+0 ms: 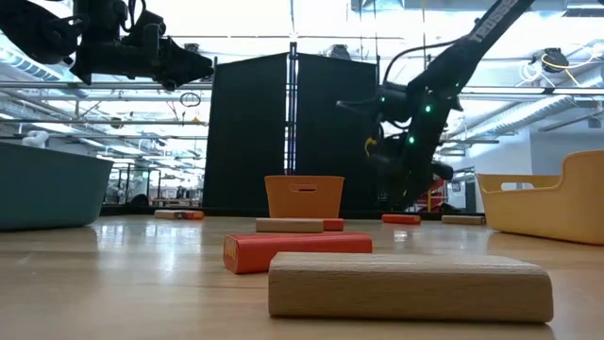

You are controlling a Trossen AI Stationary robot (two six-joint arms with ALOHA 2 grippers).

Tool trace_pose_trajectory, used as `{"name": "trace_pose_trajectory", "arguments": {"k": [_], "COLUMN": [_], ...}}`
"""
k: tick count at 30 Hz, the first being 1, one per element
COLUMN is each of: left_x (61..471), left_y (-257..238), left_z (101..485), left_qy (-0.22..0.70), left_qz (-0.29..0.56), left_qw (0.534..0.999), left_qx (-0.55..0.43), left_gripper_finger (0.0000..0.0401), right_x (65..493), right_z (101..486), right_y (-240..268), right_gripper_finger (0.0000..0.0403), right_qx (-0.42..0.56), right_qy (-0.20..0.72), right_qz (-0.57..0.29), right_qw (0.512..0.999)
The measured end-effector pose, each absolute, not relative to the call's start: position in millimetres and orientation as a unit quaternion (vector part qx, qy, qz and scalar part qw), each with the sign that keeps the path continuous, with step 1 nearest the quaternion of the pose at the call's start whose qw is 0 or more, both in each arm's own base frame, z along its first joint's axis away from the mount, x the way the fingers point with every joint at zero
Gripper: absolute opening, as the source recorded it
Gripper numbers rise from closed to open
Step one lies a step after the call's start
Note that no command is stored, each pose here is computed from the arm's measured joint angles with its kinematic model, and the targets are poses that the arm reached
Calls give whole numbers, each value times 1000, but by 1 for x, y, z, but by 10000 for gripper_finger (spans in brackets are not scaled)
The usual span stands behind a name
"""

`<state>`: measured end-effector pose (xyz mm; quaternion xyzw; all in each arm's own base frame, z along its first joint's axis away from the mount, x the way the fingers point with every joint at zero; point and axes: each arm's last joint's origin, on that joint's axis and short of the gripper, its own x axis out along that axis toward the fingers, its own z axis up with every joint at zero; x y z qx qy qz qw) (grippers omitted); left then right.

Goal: Sort blocks
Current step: Put the top right orange block into the orange bin

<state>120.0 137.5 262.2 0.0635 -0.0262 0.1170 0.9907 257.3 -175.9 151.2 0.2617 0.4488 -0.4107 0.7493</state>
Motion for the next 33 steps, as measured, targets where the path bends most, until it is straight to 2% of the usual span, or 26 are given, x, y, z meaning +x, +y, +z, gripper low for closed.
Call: {"name": "trace_pose_trajectory", "arguments": {"k": [5,10,17,28,33], "left_x": [120,120,120,120,120], "left_y": [137,138,137,137,137], "left_z": [262,262,262,262,262], "left_qy": [-26,-26,-26,-26,-26], "left_qz": [117,117,117,117,117], "left_qw": [991,991,991,991,991], "left_qx": [63,64,66,66,66], "left_gripper_finger": [217,217,217,217,217], "right_x": [259,259,259,257,256], "right_z": [141,135,131,131,132], "right_y": [-177,-177,-177,-175,-175], "right_gripper_finger": [260,264,211,85,83], "right_qx": [261,263,274,294,292], "right_qy": [463,469,472,475,475], "right_qz": [-413,-413,-419,-430,-431], "right_qw": [740,734,726,710,709]}}
